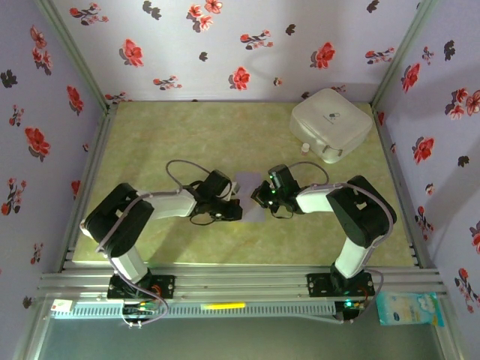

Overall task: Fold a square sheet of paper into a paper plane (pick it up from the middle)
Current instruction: Fold the triangle a second time at the center of the table.

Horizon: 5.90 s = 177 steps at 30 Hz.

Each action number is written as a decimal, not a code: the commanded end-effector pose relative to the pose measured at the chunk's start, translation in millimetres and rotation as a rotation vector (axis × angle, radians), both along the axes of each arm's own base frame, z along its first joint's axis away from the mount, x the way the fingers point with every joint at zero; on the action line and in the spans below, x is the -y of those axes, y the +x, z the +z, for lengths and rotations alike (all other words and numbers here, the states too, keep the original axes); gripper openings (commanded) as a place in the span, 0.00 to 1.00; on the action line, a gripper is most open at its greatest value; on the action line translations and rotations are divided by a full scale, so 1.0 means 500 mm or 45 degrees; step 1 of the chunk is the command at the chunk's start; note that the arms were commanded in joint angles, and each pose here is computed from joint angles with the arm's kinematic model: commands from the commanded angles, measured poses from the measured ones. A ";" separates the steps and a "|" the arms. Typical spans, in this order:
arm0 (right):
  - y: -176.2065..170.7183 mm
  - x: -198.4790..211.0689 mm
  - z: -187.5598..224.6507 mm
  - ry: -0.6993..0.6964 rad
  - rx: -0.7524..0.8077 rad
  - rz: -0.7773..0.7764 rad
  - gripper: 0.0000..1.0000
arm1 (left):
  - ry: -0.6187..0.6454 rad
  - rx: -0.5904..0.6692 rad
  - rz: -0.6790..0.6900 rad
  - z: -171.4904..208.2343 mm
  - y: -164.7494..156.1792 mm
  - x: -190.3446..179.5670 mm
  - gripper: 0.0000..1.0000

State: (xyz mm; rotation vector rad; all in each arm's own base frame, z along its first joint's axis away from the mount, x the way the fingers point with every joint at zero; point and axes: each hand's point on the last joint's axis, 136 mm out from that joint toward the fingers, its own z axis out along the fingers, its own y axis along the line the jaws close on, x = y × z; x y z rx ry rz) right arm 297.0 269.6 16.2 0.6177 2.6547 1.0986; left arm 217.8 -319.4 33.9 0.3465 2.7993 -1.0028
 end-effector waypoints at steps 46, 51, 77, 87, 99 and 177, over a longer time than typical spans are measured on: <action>-0.037 0.056 -0.060 -0.187 -0.108 -0.022 0.00 | -0.139 0.003 0.105 0.045 0.065 0.031 0.00; -0.035 0.052 -0.058 -0.176 -0.107 -0.016 0.00 | -0.096 -0.021 0.102 0.008 0.084 0.041 0.00; -0.039 -0.042 0.038 -0.008 0.048 0.253 0.01 | 0.068 -0.169 0.181 -0.112 -0.008 -0.024 0.00; -0.033 0.029 -0.030 -0.124 -0.041 0.152 0.00 | 0.077 -0.167 0.224 -0.110 -0.027 -0.030 0.00; 0.030 0.077 0.000 0.073 0.084 -0.025 0.00 | 0.083 -0.183 0.232 -0.120 -0.034 -0.034 0.00; -0.060 0.104 -0.069 -0.257 -0.102 0.119 0.00 | 0.119 -0.251 0.135 -0.093 -0.094 -0.026 0.00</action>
